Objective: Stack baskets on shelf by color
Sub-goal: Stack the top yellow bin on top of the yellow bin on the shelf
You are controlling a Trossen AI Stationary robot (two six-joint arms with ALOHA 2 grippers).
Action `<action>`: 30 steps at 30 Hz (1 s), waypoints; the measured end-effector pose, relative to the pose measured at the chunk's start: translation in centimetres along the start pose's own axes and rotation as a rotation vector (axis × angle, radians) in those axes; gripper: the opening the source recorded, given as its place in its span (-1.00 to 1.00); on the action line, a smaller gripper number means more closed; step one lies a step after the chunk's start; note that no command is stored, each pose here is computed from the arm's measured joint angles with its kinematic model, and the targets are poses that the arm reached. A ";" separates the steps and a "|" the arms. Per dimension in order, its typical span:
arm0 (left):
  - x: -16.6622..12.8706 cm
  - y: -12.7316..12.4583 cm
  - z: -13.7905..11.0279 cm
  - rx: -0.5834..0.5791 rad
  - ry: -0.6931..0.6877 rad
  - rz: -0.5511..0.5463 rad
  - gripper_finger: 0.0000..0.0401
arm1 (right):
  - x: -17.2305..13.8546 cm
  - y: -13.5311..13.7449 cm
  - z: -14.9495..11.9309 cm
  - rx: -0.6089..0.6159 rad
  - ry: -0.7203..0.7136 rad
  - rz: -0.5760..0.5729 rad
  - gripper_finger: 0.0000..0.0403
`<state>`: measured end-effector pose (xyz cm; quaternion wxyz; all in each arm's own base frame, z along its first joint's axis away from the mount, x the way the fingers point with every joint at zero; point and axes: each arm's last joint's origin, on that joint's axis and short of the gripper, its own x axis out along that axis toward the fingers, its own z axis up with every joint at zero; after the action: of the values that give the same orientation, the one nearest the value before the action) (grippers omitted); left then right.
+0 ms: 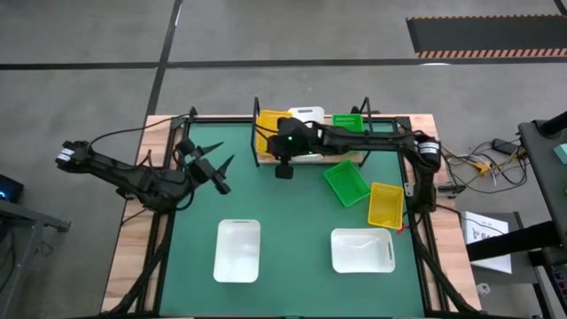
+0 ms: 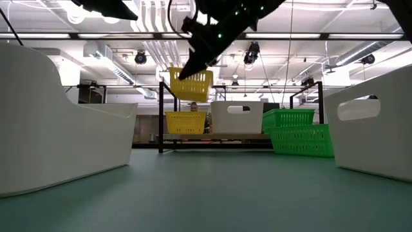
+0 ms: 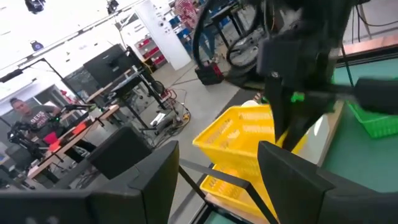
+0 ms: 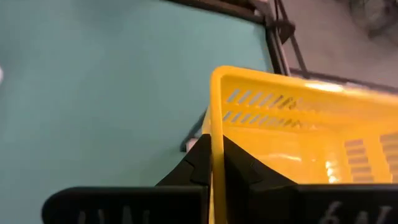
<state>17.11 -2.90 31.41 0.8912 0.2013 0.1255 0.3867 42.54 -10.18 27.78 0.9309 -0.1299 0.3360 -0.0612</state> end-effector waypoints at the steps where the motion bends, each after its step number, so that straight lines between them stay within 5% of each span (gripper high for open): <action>1: 0.0 0.0 0.0 0.001 0.001 0.000 0.01 | 0.3 -0.2 -0.2 0.003 0.010 -0.002 -0.96; 15: 0.0 0.0 0.0 0.000 0.000 0.000 0.01 | 2.9 -2.5 -1.7 -0.028 0.031 -0.042 -0.96; 30: 0.0 -0.1 0.0 0.007 0.000 -0.002 0.01 | 5.6 -2.2 -3.2 -0.078 0.067 -0.036 -0.95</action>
<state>17.19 -2.94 31.38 0.8907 0.2044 0.1269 0.3856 44.72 -14.01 22.64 0.9120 -0.1702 0.3667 -0.0691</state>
